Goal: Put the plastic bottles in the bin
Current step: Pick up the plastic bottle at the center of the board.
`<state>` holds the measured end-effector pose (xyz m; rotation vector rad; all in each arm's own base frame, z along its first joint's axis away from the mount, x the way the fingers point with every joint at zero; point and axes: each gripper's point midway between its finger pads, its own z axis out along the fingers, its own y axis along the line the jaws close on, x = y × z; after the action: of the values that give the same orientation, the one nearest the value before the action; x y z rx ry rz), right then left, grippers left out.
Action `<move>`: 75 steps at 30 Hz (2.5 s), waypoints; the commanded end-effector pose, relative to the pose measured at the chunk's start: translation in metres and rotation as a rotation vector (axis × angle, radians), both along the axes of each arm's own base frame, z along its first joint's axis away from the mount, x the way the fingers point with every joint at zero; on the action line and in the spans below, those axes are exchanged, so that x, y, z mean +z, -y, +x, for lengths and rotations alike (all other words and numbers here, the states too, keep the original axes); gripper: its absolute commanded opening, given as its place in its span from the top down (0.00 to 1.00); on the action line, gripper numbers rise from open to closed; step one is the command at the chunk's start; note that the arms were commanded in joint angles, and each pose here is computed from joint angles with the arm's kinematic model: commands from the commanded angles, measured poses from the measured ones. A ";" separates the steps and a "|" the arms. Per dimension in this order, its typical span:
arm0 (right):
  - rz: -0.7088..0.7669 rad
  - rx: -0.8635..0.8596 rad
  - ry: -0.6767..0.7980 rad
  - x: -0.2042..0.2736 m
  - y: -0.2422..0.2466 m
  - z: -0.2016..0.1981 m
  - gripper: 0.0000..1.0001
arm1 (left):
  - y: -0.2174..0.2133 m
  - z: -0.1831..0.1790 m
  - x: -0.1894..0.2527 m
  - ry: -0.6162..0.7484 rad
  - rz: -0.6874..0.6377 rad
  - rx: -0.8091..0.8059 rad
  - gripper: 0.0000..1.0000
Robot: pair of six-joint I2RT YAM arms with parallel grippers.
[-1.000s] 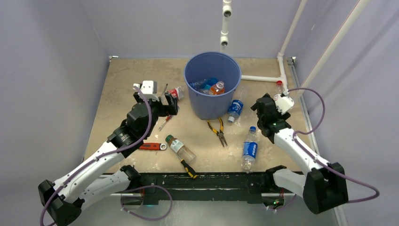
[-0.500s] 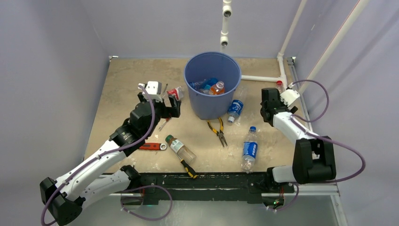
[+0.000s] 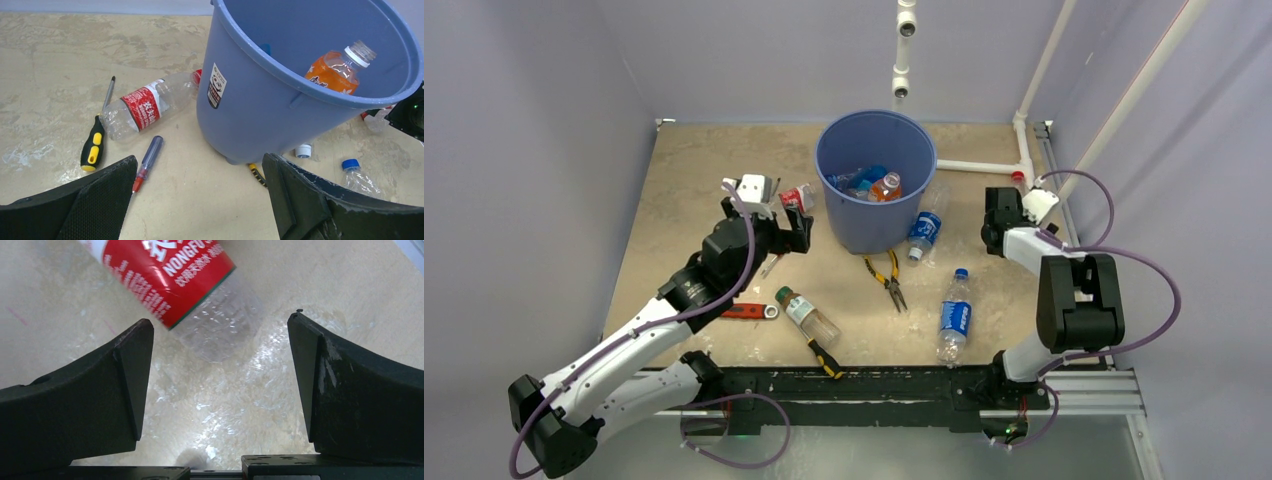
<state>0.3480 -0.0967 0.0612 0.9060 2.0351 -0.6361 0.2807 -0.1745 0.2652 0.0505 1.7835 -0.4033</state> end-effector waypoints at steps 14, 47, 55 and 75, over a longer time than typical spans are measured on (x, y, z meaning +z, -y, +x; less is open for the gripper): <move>0.056 0.177 0.053 -0.001 -0.020 0.052 0.14 | 0.007 -0.005 0.012 0.024 -0.015 -0.022 0.04; 0.141 0.220 0.220 0.038 -0.036 0.062 0.56 | 0.011 -0.005 0.009 0.012 -0.011 -0.036 0.05; 0.170 0.356 0.498 0.148 -0.092 0.050 0.59 | 0.008 -0.007 0.015 0.029 -0.024 -0.027 0.05; 0.384 1.467 1.223 0.364 -0.263 -0.140 0.61 | -0.034 -0.054 0.130 0.477 -0.305 -0.059 0.01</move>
<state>0.2593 0.1130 0.4098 0.1571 1.2453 0.6977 0.2390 -0.1292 0.3470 -0.0792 1.4131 -0.5278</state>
